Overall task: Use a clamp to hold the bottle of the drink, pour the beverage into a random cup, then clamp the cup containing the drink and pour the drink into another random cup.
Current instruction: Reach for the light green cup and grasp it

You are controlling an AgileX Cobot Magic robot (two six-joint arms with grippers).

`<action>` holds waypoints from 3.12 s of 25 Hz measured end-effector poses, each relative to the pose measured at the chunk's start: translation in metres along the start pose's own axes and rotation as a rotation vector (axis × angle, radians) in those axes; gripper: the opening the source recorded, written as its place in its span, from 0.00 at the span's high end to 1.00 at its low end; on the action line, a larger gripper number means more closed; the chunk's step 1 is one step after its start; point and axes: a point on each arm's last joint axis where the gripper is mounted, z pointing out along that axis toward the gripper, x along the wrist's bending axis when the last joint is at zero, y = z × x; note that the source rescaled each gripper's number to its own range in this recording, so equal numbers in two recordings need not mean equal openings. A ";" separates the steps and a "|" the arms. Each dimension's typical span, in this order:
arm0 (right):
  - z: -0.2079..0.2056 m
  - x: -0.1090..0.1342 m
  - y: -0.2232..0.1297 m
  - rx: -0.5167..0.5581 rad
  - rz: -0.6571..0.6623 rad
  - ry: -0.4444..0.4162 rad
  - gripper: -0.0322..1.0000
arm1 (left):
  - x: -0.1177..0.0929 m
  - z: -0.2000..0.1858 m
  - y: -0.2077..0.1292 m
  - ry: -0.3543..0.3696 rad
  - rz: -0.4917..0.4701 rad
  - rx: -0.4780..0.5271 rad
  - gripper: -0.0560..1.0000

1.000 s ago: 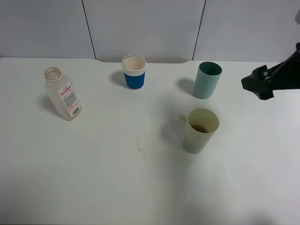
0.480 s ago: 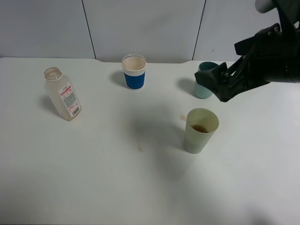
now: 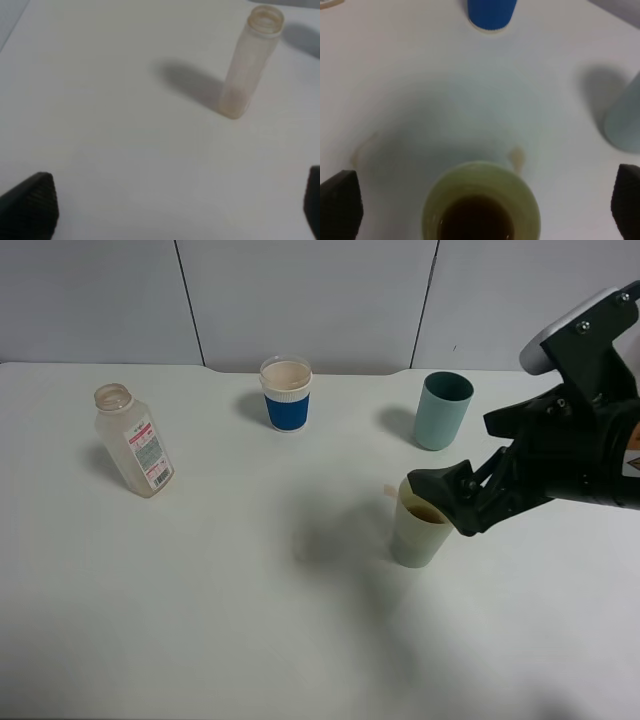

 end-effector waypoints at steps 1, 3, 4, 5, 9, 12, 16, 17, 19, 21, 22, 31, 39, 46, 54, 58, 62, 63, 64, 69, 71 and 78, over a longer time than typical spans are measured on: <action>0.000 -0.003 0.000 -0.003 0.025 -0.012 0.00 | 0.000 0.000 0.000 0.000 0.000 0.000 0.00; 0.000 -0.010 -0.001 -0.001 0.058 -0.041 0.00 | 0.000 0.000 0.000 0.000 0.000 0.000 0.00; 0.000 -0.013 -0.001 0.001 0.070 -0.052 0.00 | 0.000 0.000 0.000 0.000 0.000 0.000 0.00; 0.000 -0.015 -0.002 0.002 0.069 -0.059 0.00 | 0.000 0.000 0.000 0.000 0.000 0.000 0.00; 0.000 -0.015 -0.002 0.003 0.046 -0.059 0.00 | 0.000 0.000 0.000 0.000 0.000 0.000 0.00; 0.000 -0.015 -0.001 0.002 0.014 -0.055 0.00 | 0.000 0.000 0.000 0.000 0.000 0.000 0.00; 0.000 -0.014 -0.003 0.012 0.020 -0.043 0.00 | 0.000 0.000 0.000 0.000 0.000 0.000 0.00; 0.000 -0.013 -0.003 0.013 0.026 -0.040 0.00 | 0.000 0.000 0.000 0.000 0.000 0.000 0.00; 0.000 -0.012 -0.007 0.015 0.034 -0.035 0.00 | 0.000 0.000 0.000 0.000 0.000 0.000 0.00; 0.001 -0.012 -0.013 0.013 0.040 -0.042 0.00 | 0.000 0.000 0.000 0.000 0.000 0.000 0.00; 0.002 -0.012 -0.016 0.014 0.045 -0.048 0.00 | 0.000 0.000 0.000 0.000 0.000 0.000 0.00; 0.002 -0.014 -0.031 0.018 0.086 -0.099 0.00 | 0.000 0.000 0.000 0.000 0.000 0.000 0.00; 0.003 -0.005 -0.045 -0.012 0.089 -0.111 0.00 | 0.000 0.000 0.000 0.000 0.000 0.000 0.00; 0.002 0.004 -0.055 -0.060 0.133 -0.059 0.00 | 0.000 0.000 0.000 0.000 0.000 0.000 0.00; -0.001 0.006 -0.078 -0.066 0.207 -0.059 0.00 | 0.000 0.000 0.000 0.000 0.000 0.000 0.00; -0.001 0.006 -0.088 -0.026 0.217 -0.077 0.00 | 0.000 0.000 0.000 0.000 0.000 0.000 0.00; 0.006 0.005 -0.096 0.046 0.223 -0.097 0.00 | 0.000 0.000 0.000 0.000 0.000 0.000 0.00; 0.013 0.005 -0.102 0.099 0.219 -0.111 0.00 | 0.000 0.000 0.000 0.000 0.000 0.000 0.00; 0.019 0.004 -0.107 0.131 0.211 -0.121 0.00 | 0.000 0.000 0.000 0.000 0.000 0.000 0.00; 0.043 0.004 -0.121 0.156 0.132 -0.137 0.00 | 0.000 0.000 0.000 0.000 0.000 0.000 0.00; 0.052 0.006 -0.125 0.132 0.113 -0.123 0.00 | 0.000 0.000 0.000 0.000 0.000 0.000 0.00; 0.068 0.009 -0.129 0.024 0.079 -0.111 0.00 | 0.000 0.000 0.000 0.000 0.000 0.000 0.00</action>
